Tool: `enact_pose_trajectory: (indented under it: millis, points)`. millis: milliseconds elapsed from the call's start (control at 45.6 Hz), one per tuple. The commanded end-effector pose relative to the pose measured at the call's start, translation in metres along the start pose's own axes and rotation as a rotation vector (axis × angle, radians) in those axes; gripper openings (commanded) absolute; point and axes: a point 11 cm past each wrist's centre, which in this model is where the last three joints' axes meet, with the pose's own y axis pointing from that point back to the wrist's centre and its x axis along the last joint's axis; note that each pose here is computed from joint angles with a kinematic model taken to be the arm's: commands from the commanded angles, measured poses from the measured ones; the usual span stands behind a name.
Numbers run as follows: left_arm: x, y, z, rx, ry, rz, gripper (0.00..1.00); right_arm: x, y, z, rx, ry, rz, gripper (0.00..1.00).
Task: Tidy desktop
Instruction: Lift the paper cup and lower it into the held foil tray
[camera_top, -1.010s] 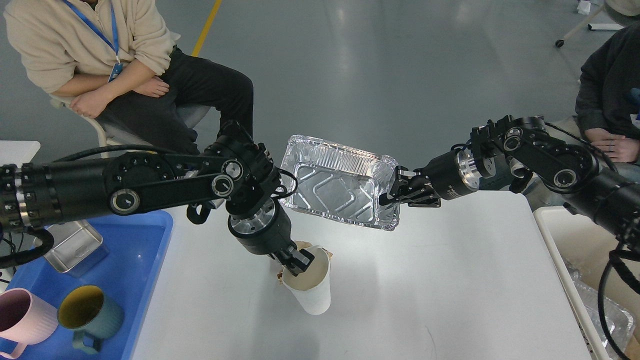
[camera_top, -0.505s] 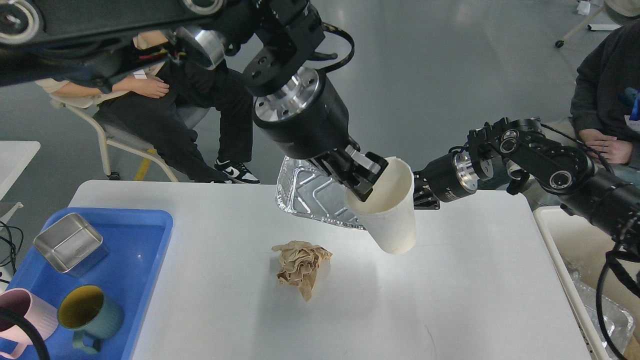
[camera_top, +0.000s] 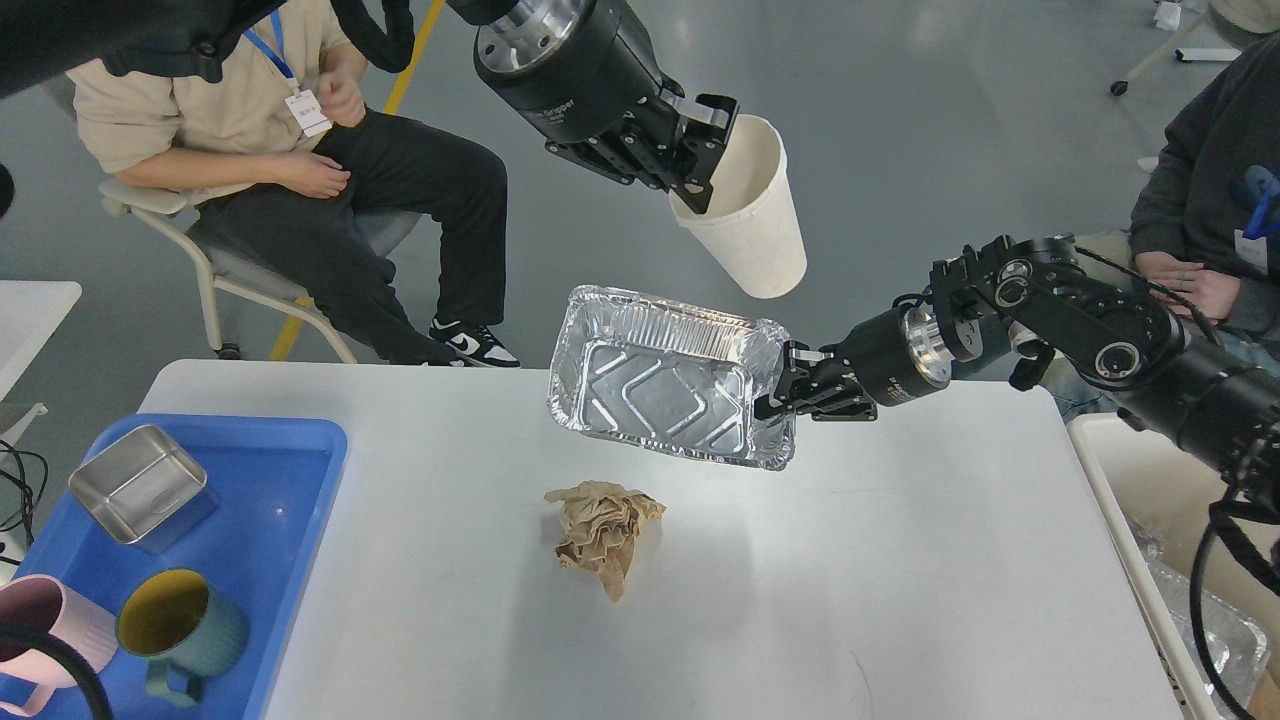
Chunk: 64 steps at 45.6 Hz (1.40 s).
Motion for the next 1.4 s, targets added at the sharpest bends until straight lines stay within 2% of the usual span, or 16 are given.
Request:
enact_pose_trajectory:
  millis: [0, 263, 505, 702, 856, 900, 966, 1098, 1185, 1295, 1383]
  points:
    - [0.003, -0.031, -0.021, 0.039, 0.052, -0.001, 0.0, 0.001, 0.002, 0.0, -0.002, 0.001, 0.003, 0.0]
    - [-0.021, -0.079, -0.059, 0.095, 0.092, -0.066, 0.0, 0.0, 0.002, 0.0, 0.0, 0.002, 0.001, 0.0]
    - [-0.04, -0.107, -0.053, 0.078, 0.08, -0.126, 0.01, 0.0, 0.002, 0.0, 0.0, 0.002, 0.001, 0.0]
    - [-0.047, -0.117, -0.052, 0.086, 0.065, -0.144, 0.11, 0.001, 0.005, 0.003, -0.004, -0.001, 0.008, 0.0]
    - [-0.049, -0.119, -0.053, 0.085, 0.07, -0.15, 0.31, 0.001, 0.006, 0.003, -0.005, -0.002, 0.007, 0.0]
    - [-0.049, -0.119, -0.053, 0.083, 0.071, -0.151, 0.43, 0.001, 0.006, 0.003, -0.005, -0.002, 0.007, 0.0]
    - [-0.049, -0.119, -0.053, 0.078, 0.073, -0.15, 0.68, 0.001, 0.006, 0.003, -0.005, -0.002, 0.007, 0.0]
    - [-0.046, -0.116, -0.049, 0.046, 0.083, -0.141, 0.91, 0.001, 0.006, 0.003, -0.006, -0.001, 0.007, 0.0]
    - [-0.039, -0.108, -0.043, 0.014, 0.093, -0.121, 0.96, 0.001, 0.005, 0.003, -0.005, -0.003, 0.007, 0.0]
    - [-0.021, -0.087, -0.029, -0.042, 0.097, -0.065, 0.97, 0.001, 0.005, 0.003, -0.005, -0.001, 0.006, 0.0]
    - [-0.01, -0.069, -0.037, -0.051, 0.119, -0.021, 0.97, 0.0, 0.004, 0.004, -0.005, -0.004, 0.005, 0.0]
